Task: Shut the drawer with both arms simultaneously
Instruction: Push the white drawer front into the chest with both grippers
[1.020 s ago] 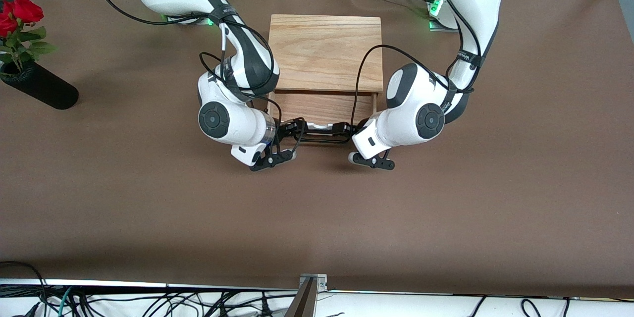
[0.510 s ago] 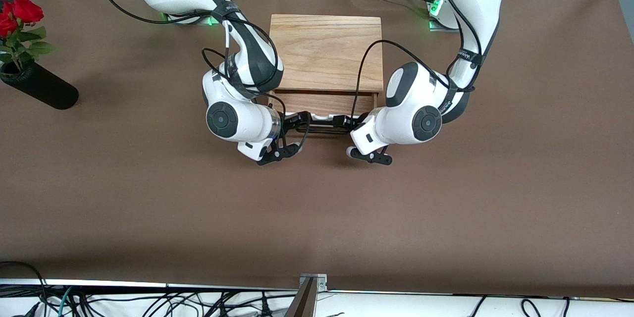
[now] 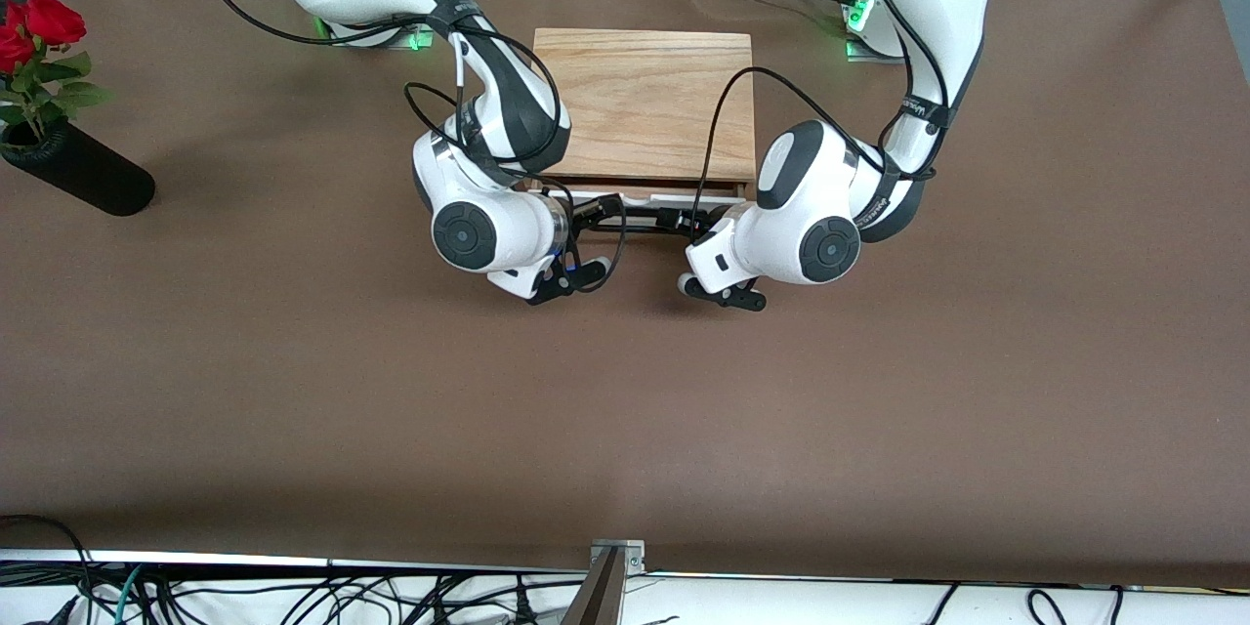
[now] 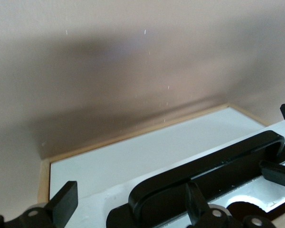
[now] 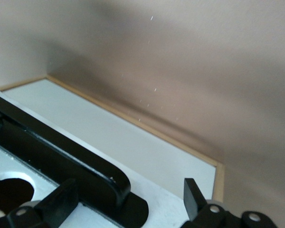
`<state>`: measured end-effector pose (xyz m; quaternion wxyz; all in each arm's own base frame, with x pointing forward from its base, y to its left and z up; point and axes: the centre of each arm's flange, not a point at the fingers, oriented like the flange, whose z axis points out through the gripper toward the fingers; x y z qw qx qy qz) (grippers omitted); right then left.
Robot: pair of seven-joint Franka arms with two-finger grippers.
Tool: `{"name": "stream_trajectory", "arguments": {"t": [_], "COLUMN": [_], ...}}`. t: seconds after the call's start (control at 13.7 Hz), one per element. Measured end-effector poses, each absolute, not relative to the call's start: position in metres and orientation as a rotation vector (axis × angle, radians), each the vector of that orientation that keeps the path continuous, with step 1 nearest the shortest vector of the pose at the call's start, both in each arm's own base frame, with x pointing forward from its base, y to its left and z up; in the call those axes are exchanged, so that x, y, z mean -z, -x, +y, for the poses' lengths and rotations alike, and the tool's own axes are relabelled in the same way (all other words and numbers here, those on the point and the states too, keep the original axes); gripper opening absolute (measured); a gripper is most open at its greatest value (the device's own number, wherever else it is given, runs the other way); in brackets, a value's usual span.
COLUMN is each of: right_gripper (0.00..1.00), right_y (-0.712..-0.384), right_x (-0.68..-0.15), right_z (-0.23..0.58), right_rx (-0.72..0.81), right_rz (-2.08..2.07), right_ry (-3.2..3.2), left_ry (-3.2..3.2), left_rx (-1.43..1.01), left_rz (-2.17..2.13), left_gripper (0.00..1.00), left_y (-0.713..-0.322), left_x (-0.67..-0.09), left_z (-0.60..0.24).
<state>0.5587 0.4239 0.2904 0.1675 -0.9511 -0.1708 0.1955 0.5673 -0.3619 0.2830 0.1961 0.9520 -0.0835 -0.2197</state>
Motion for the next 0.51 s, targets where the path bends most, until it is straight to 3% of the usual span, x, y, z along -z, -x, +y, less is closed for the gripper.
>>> {"name": "stream_trajectory", "arguments": {"t": [0.51], "right_gripper": [1.0], "right_y": [-0.549], "right_x": [-0.288], "right_z": [0.424], "right_rx": [-0.674], "right_rz": [-0.464], "right_ry": [2.65], "left_ry": [-2.643], "left_rx": [0.79], "left_rz": [-0.274], "left_gripper": [1.0], "left_y": [-0.55], "left_x": [-0.281], "left_z": [-0.359]}}
